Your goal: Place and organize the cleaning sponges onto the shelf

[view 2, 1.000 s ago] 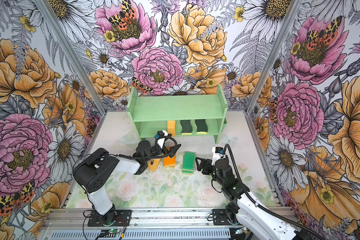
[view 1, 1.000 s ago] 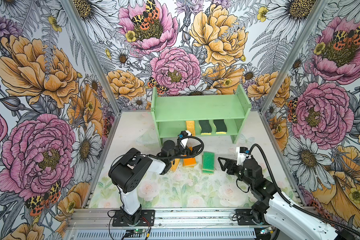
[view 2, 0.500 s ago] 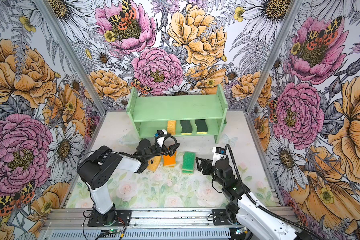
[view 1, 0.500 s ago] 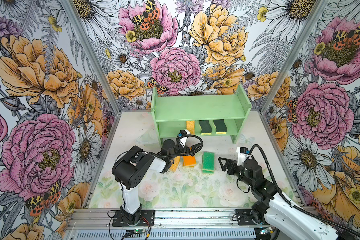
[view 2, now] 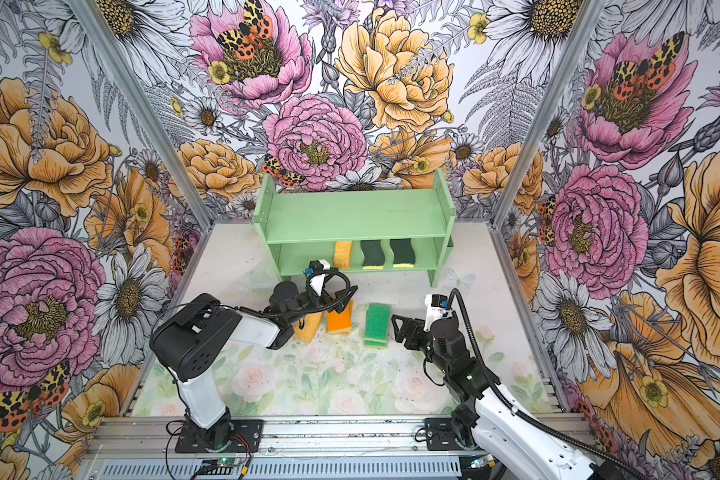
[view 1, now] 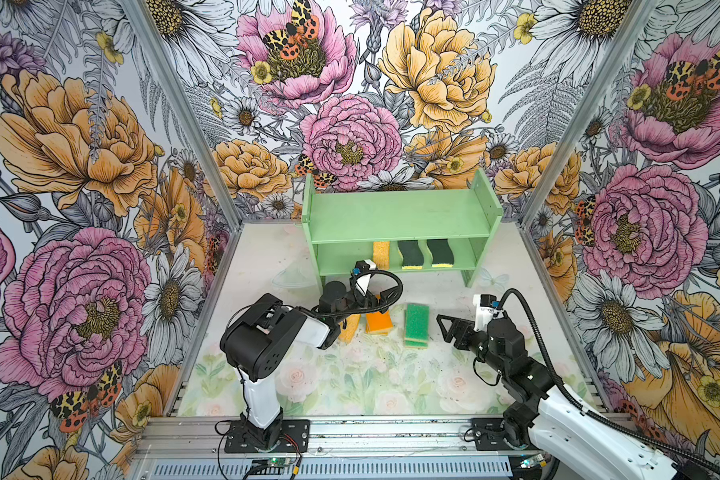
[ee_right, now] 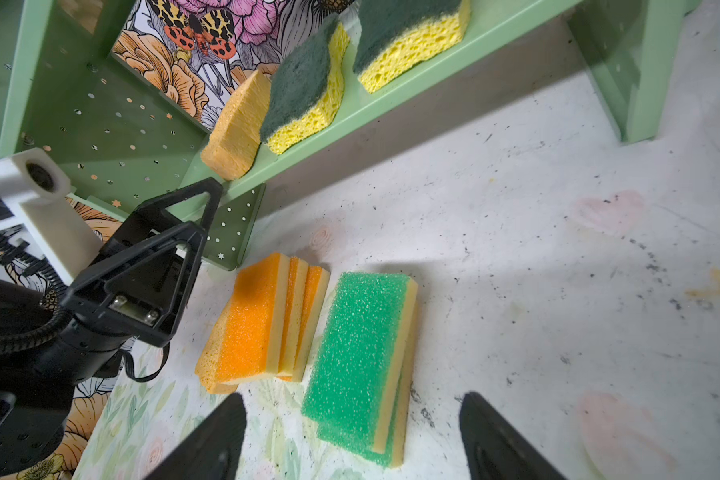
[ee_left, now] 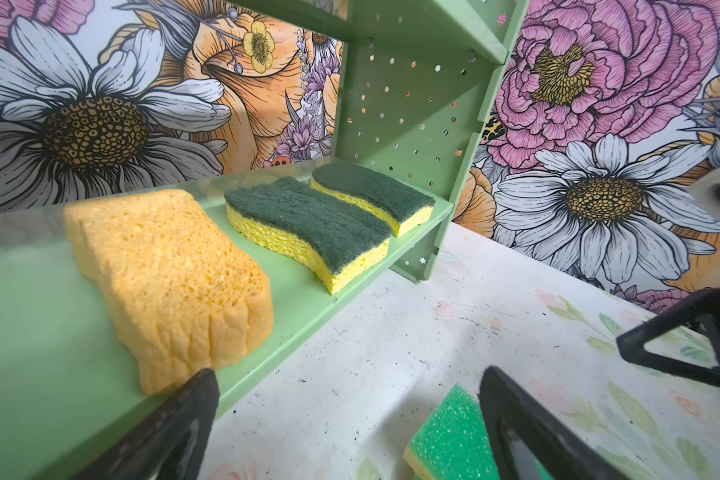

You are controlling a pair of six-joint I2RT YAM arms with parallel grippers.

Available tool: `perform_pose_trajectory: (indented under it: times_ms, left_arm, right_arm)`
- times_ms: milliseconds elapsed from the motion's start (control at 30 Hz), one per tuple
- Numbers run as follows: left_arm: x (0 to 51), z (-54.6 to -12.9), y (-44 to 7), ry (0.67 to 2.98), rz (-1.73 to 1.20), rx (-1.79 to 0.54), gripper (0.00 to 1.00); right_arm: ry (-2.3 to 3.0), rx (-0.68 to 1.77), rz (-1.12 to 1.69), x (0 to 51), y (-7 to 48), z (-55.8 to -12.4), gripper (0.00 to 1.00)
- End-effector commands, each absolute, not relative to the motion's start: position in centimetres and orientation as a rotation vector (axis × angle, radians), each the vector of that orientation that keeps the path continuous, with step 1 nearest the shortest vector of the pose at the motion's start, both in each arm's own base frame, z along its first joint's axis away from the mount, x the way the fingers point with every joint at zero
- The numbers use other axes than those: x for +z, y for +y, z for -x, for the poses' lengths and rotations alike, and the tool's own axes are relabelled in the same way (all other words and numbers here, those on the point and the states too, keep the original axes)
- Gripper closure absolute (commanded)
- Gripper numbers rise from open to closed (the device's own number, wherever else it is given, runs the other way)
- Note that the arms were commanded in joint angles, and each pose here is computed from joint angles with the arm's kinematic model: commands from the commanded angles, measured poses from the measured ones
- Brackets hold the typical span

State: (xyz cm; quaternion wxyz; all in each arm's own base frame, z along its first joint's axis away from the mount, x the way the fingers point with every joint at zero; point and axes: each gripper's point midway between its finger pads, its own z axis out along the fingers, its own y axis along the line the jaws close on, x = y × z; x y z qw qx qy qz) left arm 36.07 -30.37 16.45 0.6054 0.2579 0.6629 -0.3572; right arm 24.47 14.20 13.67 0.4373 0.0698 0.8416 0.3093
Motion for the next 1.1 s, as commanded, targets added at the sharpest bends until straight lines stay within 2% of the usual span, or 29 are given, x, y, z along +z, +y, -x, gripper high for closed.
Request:
perform_pose_trajectory:
  times_ms: [0, 267, 467, 700, 900, 1067]
  left_arm:
    - [18.6, -34.7, -30.2, 1.463, -0.582, -0.836, 0.01]
    - [18.0, -31.3, -29.1, 1.546, -0.535, -0.869, 0.01]
    - [17.1, -29.2, -27.7, 1.750, -0.517, -0.792, 0.01]
    - [14.9, -26.8, -23.8, 1.981, -0.461, -0.570, 0.01]
    - [13.8, -25.6, -21.1, 2.029, -0.309, -0.581, 0.01]
    - [12.0, -25.8, -18.3, 2.087, -0.189, -0.461, 0.01]
  right_arm:
    - [2.078, 0.752, -0.187, 14.1, 13.8, -24.8, 0.17]
    - [2.079, 0.753, -0.187, 14.1, 13.8, -24.8, 0.17]
    - [2.093, 0.741, -0.185, 13.7, 13.8, -24.8, 0.17]
    - [2.109, 0.721, -0.182, 13.4, 13.8, -25.1, 0.17]
    - [2.119, 0.706, -0.161, 13.8, 14.1, -25.7, 0.17]
    - [2.134, 0.699, -0.149, 13.8, 14.4, -26.2, 0.17]
